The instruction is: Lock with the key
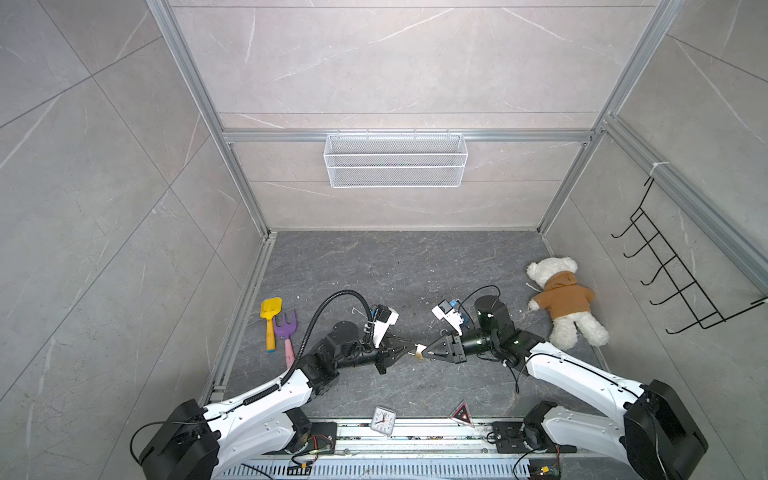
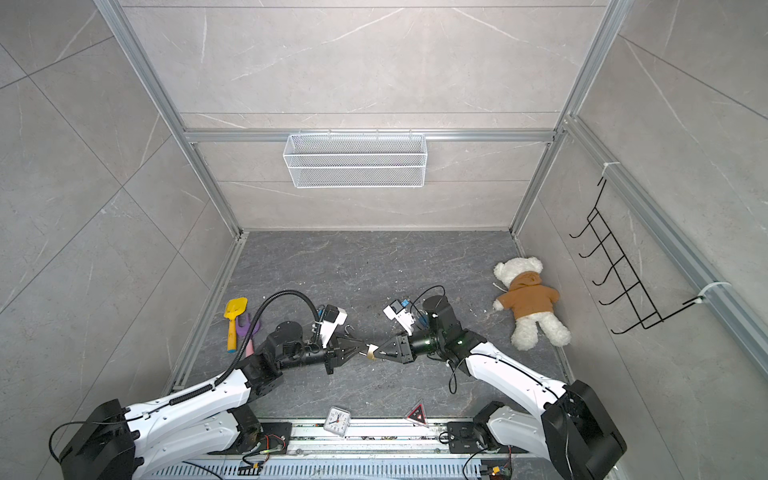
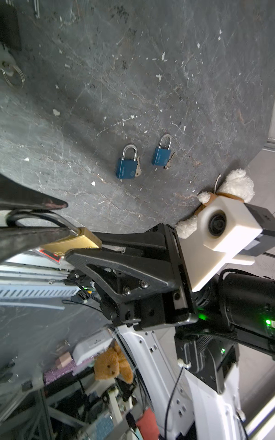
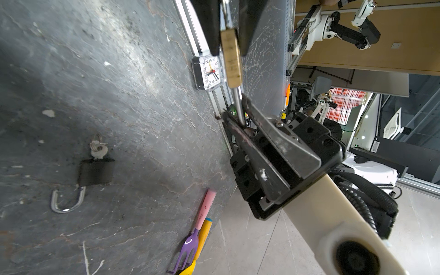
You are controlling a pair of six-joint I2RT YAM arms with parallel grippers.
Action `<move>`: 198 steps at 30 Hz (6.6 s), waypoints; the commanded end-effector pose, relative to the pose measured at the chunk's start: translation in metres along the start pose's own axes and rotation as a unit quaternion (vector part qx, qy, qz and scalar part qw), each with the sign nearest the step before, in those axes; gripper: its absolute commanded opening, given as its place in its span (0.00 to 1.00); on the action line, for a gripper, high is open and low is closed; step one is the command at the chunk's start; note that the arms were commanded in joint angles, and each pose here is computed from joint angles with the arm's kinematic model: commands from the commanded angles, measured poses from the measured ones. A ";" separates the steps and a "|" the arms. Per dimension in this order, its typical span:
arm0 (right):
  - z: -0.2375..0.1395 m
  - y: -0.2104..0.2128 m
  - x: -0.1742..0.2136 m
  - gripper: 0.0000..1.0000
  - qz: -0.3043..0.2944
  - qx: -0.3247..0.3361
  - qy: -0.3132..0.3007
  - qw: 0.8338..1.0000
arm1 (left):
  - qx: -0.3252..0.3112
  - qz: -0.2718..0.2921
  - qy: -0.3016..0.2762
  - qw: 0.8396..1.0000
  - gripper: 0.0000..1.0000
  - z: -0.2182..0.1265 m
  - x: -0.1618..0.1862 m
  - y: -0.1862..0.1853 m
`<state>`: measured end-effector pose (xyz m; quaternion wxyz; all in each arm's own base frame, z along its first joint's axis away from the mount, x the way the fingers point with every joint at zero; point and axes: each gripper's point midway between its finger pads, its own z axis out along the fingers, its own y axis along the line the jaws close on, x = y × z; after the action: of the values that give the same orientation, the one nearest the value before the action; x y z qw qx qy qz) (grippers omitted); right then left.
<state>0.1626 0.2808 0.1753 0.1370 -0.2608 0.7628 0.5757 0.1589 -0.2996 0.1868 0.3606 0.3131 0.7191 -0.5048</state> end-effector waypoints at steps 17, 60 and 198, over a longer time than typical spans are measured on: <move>-0.001 0.031 -0.028 0.18 -0.072 -0.060 -0.055 0.994 | 0.006 -0.100 -0.145 0.984 0.00 0.003 -0.045 0.008; -0.007 0.035 -0.017 0.00 -0.077 -0.043 -0.015 0.996 | 0.048 -0.029 -0.083 0.995 0.25 -0.018 -0.038 -0.032; -0.004 0.016 -0.083 0.00 -0.104 -0.053 -0.104 0.988 | 0.055 -0.040 -0.116 0.991 0.28 -0.013 -0.041 -0.015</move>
<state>0.2154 0.3007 0.2176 0.2282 -0.2776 0.6872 0.6313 0.1783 -0.2897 0.2092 0.3929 0.2034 0.6917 -0.5709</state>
